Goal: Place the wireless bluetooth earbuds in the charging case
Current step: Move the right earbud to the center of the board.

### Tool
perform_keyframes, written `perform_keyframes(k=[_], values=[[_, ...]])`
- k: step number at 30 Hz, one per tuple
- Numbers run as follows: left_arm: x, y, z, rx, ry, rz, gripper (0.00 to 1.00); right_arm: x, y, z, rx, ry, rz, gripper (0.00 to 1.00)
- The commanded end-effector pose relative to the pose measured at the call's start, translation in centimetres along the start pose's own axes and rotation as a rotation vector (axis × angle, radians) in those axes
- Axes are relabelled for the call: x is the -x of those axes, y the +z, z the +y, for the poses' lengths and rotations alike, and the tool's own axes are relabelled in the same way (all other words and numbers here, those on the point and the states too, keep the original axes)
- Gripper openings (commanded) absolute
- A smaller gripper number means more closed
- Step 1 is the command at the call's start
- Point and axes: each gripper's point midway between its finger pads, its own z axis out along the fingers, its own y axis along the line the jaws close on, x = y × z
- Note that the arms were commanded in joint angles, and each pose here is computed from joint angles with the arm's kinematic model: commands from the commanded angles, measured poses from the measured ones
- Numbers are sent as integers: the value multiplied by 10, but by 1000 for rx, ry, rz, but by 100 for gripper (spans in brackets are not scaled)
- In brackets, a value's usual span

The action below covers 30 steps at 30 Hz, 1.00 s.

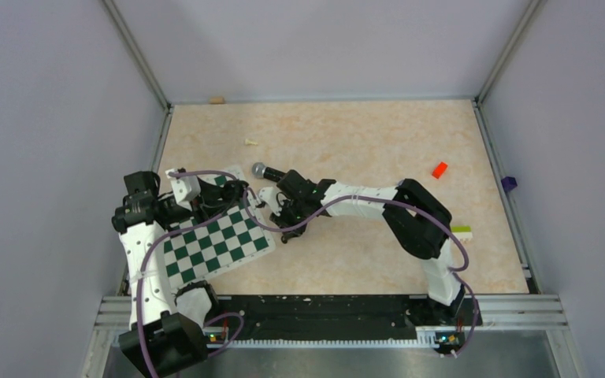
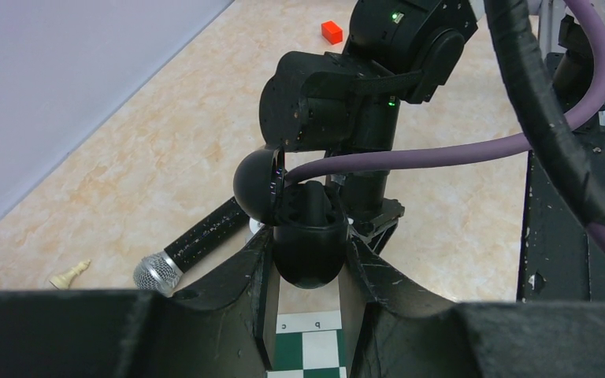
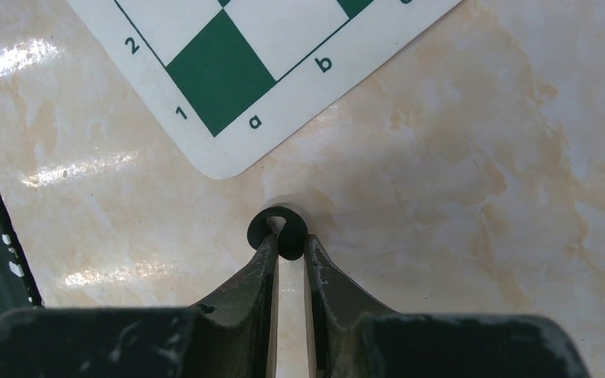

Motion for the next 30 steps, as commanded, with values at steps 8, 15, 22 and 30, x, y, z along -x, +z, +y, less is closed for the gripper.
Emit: perform_keyframes(k=[8,15,22,30], values=[[25,4,-16,-54,2,-150,0,28,-98,-35,-113,-147,-68,10],[25,4,-18,-56,14,-150,0,-21,-141,-64,-194,-262,46,10],[24,4,-19,-54,22,-150,0,-85,-143,-93,-222,-310,200,10],[26,4,-22,-52,29,-151,0,-110,-134,-117,-231,-317,276,12]])
